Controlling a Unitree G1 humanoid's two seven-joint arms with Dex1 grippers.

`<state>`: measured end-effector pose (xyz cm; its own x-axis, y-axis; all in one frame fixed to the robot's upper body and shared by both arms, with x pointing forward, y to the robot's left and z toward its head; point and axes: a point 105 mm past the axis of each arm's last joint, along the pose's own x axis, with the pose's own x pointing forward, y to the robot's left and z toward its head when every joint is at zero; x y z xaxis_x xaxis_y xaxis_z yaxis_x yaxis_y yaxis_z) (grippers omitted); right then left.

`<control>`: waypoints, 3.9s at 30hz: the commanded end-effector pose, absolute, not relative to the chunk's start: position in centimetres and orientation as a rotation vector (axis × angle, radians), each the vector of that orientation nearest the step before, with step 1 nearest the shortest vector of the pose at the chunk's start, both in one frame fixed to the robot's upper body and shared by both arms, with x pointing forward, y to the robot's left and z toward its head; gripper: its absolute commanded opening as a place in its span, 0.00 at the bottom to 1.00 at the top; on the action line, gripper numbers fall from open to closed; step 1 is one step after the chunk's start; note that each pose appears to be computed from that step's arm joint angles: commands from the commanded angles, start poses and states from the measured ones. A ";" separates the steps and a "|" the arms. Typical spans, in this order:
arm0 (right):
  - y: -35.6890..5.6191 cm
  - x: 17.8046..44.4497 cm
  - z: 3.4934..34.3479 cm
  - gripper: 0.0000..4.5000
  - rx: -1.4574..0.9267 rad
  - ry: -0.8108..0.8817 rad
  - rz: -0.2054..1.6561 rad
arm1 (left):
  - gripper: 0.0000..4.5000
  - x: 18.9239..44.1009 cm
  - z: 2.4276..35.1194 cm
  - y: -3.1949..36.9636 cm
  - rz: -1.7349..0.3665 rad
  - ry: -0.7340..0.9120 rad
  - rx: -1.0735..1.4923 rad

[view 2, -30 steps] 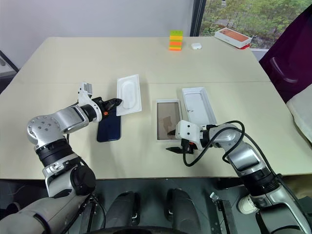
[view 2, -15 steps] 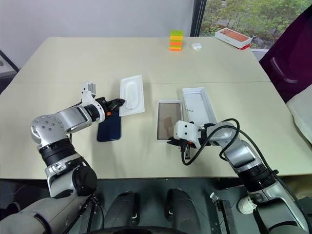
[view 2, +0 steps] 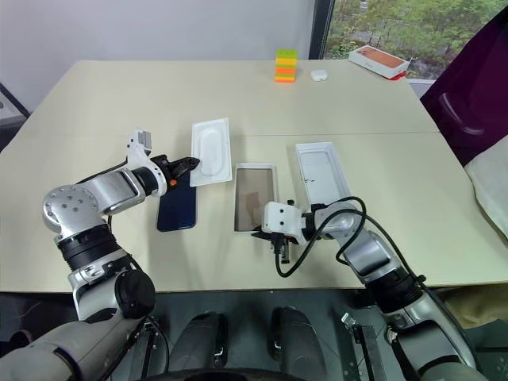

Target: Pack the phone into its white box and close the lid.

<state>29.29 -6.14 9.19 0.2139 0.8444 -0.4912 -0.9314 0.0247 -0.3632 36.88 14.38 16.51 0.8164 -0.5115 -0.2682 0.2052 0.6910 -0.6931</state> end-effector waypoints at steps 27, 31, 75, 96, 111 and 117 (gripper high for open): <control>-13.8 30.4 16.0 0.30 -0.365 0.116 1.178 | 0.00 33.9 15.2 10.8 -0.486 0.542 -0.643; -16.4 31.7 15.9 0.30 -0.409 0.129 1.104 | 0.00 33.1 14.0 10.5 -0.491 0.583 -0.589; -13.0 34.3 17.6 0.30 -0.338 -0.010 1.025 | 0.50 32.6 19.6 11.4 -0.668 0.319 -0.356; -2.9 31.9 14.2 0.00 -0.571 0.076 1.158 | 0.51 30.2 20.1 20.1 -0.810 -0.084 0.028; -5.3 31.8 12.0 0.00 -0.856 0.121 1.200 | 0.51 29.8 19.8 19.3 -0.840 -0.096 0.032; -5.4 32.2 11.5 0.00 -0.848 0.120 1.181 | 0.51 30.2 20.2 19.2 -0.828 -0.116 0.015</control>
<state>32.09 -5.60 10.84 0.4014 0.7526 -0.5220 -0.8605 0.1147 -0.4963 30.29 19.30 18.88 0.6765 -0.7345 0.0531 0.7345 0.6782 0.0232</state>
